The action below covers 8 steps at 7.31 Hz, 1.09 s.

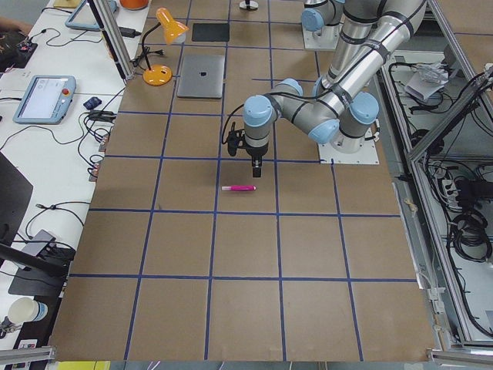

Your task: Place pen and mouse around notebook

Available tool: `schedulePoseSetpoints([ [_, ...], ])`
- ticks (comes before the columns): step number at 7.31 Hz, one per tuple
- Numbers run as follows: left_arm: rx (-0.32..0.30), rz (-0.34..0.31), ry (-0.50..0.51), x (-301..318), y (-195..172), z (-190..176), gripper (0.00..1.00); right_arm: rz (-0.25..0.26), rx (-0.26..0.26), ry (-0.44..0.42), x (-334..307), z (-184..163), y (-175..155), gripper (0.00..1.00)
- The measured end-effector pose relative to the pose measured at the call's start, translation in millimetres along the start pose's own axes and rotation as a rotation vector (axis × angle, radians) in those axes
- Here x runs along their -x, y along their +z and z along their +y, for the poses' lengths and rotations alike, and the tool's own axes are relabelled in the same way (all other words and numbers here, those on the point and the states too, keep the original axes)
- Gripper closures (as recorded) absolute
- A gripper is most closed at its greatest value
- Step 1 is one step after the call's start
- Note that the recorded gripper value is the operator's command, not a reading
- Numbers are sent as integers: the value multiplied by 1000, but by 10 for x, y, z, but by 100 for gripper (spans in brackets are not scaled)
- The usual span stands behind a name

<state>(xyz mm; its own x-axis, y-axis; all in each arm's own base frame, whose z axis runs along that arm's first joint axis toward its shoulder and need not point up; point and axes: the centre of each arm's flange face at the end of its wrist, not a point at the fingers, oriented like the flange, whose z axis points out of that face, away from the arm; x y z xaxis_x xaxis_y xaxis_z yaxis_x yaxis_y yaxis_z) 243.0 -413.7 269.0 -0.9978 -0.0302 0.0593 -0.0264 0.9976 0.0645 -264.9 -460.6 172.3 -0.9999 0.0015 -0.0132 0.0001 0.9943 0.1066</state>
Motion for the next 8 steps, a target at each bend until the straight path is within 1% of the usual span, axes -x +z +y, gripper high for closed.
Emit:
schedulePoseSetpoints([
  [2,-37,-27,-12,171,220,-125,0,3,-11,5,1,-16,-77,44],
  [3,-35,-24,-20,205,352,-176,0,14,-35,3,43,-64,-199,44],
  [4,-28,-17,-55,203,464,-227,0,29,-75,-12,171,-187,-383,45],
  [5,-25,-16,-109,155,534,-287,0,44,-116,-41,427,-401,-592,45],
  [6,-34,-28,-136,100,580,-365,0,55,-145,-83,798,-660,-816,46],
  [7,-49,-43,-143,79,626,-437,0,53,-153,-125,1199,-902,-1008,46],
  [8,-57,-48,-150,82,685,-486,0,44,-157,-152,1581,-1138,-1129,46],
])
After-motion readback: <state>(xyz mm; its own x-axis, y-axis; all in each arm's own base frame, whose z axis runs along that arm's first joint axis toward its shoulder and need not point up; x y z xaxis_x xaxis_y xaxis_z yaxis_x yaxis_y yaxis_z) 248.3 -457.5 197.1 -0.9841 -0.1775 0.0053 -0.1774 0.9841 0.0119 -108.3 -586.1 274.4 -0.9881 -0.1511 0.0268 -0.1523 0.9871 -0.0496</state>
